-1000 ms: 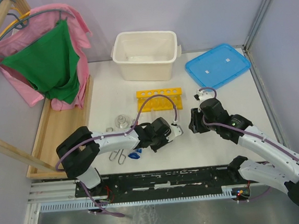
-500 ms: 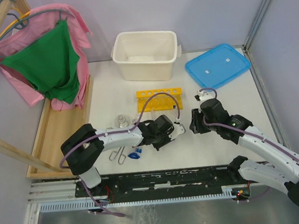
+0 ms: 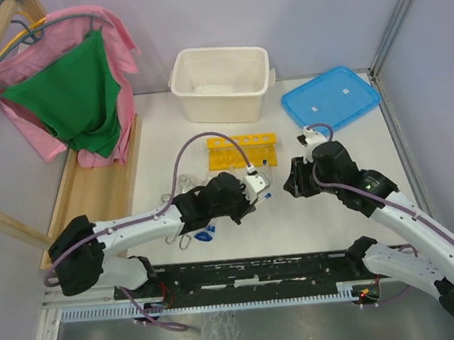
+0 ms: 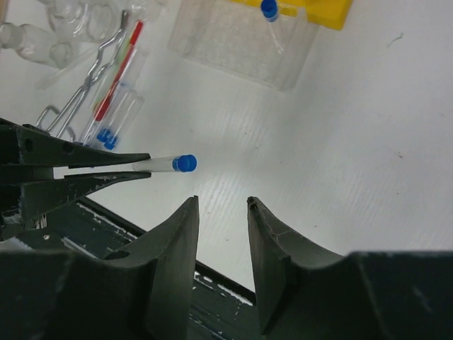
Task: Organize the chemistry lab equipment
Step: Insert the test tube into the slot of the test tube rack.
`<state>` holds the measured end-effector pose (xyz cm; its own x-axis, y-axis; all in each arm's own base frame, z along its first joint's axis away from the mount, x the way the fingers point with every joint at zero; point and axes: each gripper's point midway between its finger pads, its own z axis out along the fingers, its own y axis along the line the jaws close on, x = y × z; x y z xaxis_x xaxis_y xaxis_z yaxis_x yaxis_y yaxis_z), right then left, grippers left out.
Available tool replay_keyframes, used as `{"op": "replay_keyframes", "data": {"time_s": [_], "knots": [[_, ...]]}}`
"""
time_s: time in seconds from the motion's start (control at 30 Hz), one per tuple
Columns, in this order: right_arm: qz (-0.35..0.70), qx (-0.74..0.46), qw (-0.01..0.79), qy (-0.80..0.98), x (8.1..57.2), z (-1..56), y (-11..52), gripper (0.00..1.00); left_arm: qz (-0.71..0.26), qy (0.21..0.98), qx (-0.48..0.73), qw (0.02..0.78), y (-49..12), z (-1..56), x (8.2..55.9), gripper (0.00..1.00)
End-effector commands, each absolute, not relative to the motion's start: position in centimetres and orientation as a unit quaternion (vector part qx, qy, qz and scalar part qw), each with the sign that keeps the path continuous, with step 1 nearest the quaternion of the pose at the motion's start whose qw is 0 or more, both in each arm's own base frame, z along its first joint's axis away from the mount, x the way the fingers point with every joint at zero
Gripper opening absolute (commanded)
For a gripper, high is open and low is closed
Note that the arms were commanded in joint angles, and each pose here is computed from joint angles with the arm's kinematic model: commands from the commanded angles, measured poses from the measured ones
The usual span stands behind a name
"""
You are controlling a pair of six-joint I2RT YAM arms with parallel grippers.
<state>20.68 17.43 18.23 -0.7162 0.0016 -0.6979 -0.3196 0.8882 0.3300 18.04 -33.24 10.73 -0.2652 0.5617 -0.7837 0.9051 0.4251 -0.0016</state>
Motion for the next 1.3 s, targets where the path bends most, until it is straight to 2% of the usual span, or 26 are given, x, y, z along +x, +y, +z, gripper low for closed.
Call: {"op": "replay_keyframes", "data": {"time_s": [0.0,0.23,0.4,1.27], "knots": [[0.296,-0.125,0.37,0.871,19.7,21.9,19.8,0.42,-0.324,0.731,0.419,0.429,-34.4,14.8,17.4,0.03],[0.386,-0.164,0.343,0.841,18.6,24.5,23.2,0.39,-0.363,0.699,0.367,0.496,-32.7,18.1,16.9,0.03],[0.412,-0.174,0.324,0.834,18.9,24.7,24.8,0.41,-0.367,0.691,0.357,0.51,-32.3,18.8,16.6,0.03],[0.415,-0.181,0.305,0.838,19.2,23.4,25.6,0.41,-0.364,0.678,0.363,0.525,-32.8,19.8,15.9,0.03]]}}
